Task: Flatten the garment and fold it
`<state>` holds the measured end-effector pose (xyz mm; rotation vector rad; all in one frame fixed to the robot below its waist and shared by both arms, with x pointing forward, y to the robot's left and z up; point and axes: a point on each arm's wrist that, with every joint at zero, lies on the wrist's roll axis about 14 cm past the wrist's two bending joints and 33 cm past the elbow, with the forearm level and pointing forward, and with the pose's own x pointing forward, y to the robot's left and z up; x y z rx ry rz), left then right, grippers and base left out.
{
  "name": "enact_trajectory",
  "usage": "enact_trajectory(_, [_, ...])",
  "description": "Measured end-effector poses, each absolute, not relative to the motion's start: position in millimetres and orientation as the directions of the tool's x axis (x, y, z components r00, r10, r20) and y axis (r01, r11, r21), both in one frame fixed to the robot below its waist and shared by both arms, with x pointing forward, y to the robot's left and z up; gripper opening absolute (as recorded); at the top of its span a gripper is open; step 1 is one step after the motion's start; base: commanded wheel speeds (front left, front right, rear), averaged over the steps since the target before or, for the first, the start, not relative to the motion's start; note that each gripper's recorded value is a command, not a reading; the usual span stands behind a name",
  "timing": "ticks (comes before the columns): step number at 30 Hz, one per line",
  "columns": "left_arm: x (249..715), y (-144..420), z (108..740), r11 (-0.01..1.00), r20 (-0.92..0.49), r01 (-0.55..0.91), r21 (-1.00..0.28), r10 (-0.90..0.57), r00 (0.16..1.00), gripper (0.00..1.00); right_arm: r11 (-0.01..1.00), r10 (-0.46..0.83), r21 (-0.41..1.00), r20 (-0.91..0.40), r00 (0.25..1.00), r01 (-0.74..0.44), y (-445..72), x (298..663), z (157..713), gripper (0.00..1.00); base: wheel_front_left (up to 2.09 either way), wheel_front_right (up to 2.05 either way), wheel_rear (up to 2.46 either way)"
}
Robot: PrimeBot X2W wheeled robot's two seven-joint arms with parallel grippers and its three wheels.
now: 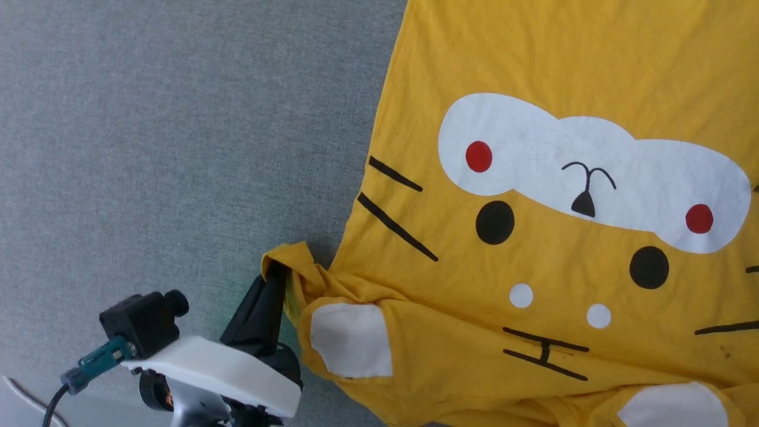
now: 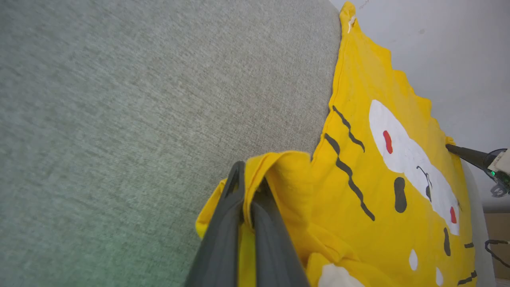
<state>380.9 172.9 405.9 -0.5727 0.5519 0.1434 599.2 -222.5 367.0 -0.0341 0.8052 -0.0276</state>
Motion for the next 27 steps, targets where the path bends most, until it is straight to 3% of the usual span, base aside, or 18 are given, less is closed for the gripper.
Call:
enact_trajectory(9, [384.9,176.9,422.1,0.842,-0.476,-0.253,-0.477,-0.006,0.879,0.00,0.994,0.054,0.111,-0.579,0.814,0.013,-209.1,606.8,410.2,0.00,0.00,0.00,0.00])
enact_trajectory(13, [384.0,178.8,434.4,0.847,-0.444,-0.232,-0.478,-0.005,0.896,0.00,0.988,0.060,0.152,-0.494,0.867,0.018,-220.3,593.2,445.6,0.00,0.00,0.00,0.00])
enact_trajectory(21, [371.7,176.6,464.0,0.855,-0.386,-0.179,-0.486,-0.027,0.922,0.00,0.972,0.008,0.220,-0.384,0.923,0.083,-259.5,518.7,509.3,0.00,0.00,0.00,0.00])
enact_trajectory(27, [365.3,165.1,477.9,0.854,-0.356,-0.124,-0.505,-0.075,0.932,0.00,0.945,-0.051,0.266,-0.459,0.887,0.192,-285.8,432.4,507.2,0.00,0.00,0.00,0.00])
